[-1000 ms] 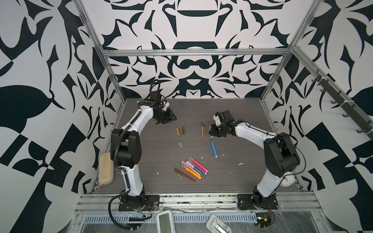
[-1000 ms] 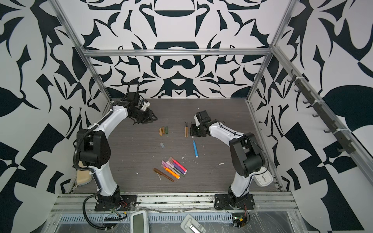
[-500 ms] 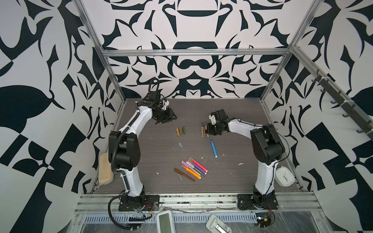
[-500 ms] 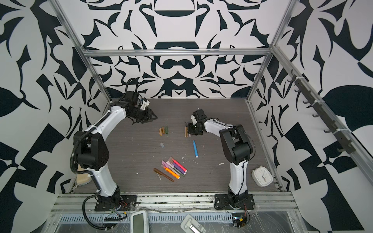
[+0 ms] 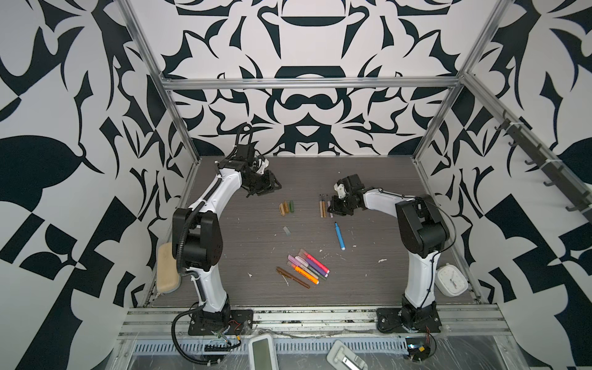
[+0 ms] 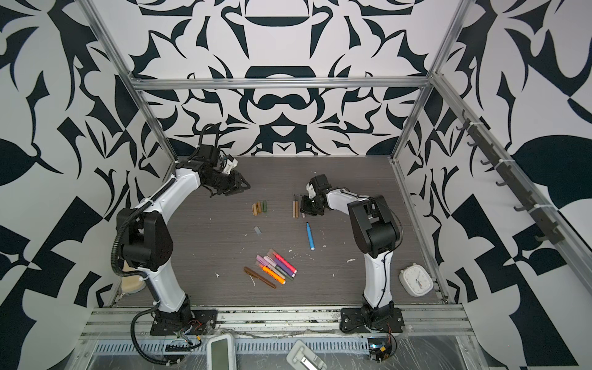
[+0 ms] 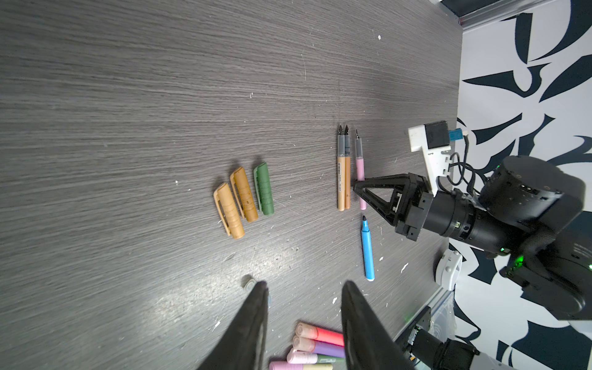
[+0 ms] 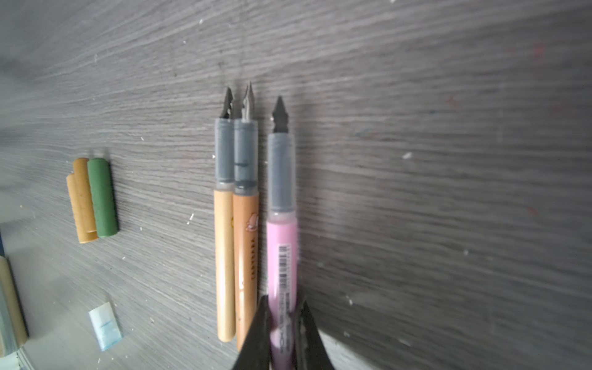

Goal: Open the pen caps
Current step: 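Carry the uncapped pink pen beside the tan pens and open the right gripper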

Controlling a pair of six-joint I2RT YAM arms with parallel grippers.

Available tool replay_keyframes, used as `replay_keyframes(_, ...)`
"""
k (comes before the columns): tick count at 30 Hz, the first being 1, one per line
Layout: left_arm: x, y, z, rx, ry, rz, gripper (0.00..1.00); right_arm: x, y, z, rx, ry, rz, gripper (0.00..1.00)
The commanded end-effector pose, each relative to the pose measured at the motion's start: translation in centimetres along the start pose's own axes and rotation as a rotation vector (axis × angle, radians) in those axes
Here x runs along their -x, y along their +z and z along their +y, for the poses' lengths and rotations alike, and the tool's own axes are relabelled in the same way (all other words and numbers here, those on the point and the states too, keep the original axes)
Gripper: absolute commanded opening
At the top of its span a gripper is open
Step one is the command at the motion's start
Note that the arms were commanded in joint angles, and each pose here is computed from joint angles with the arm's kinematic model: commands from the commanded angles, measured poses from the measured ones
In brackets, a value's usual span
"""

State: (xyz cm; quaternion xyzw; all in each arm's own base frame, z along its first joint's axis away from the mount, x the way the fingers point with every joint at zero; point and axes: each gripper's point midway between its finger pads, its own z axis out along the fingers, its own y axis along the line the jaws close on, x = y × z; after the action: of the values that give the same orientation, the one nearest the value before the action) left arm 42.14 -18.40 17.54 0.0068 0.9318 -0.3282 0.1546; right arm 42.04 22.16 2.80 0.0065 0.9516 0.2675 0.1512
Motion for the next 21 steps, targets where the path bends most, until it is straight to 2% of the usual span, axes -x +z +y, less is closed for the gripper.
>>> replay_keyframes(1, -0.6, -0.9, -0.6, -0.013, 0.0, -0.001, 0.41, 1.5, -0.6, 1.2, 0.036, -0.014, -0.035, 0.25)
replay_keyframes(12, -0.6, -0.9, -0.7, -0.017, 0.003, -0.001, 0.41, 2.0, -0.7, 2.5, 0.125, 0.003, -0.032, 0.41)
replay_keyframes(21, -0.6, -1.1, -0.8, -0.02, 0.006, -0.003, 0.41, 2.2, -1.0, 3.3, 0.155, -0.008, -0.03, 0.59)
